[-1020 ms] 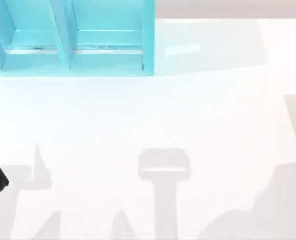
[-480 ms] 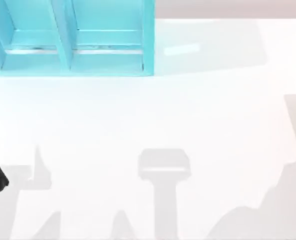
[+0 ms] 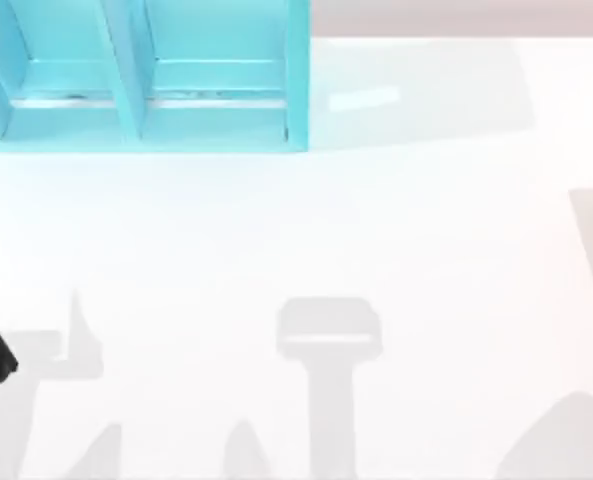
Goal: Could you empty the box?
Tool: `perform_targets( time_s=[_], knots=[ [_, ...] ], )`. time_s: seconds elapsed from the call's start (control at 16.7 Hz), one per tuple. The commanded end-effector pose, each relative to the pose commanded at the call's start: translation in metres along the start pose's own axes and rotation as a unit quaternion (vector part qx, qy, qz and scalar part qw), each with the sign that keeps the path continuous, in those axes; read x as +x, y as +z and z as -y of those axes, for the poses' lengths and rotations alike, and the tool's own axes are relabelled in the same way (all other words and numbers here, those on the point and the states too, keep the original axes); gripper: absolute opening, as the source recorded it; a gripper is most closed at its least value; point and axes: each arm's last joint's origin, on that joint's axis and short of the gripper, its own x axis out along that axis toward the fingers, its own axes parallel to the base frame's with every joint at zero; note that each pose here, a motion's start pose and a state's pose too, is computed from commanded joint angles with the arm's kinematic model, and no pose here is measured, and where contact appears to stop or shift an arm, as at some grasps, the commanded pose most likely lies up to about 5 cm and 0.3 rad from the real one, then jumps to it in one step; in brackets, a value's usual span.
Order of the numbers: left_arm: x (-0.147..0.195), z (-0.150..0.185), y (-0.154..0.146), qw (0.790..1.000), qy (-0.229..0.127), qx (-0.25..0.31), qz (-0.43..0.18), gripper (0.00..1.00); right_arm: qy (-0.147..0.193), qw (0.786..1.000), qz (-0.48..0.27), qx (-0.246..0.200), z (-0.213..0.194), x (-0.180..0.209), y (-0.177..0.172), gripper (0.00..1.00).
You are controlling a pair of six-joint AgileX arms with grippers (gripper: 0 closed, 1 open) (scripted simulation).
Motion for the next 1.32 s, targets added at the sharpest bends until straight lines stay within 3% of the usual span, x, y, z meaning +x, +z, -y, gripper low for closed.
perform_targets(
  time_s=[0.36,1.14,1.32],
  knots=[
    [0.0000,0.0000,0.0000,1.000,0.000,0.000,0.000,1.00,0.000,1.000,-0.001,0.000,-0.0008,0.0135,-0.0004,1.00],
    [0.0000,0.0000,0.0000,1.000,0.000,0.000,0.000,1.00,0.000,1.000,-0.001,0.000,-0.0008,0.0135,-0.0004,0.02],
    [0.0000,0.0000,0.0000,1.000,0.000,0.000,0.000,1.00,0.000,1.000,-0.001,0.000,-0.0008,0.0135,-0.0004,0.00]
  ],
)
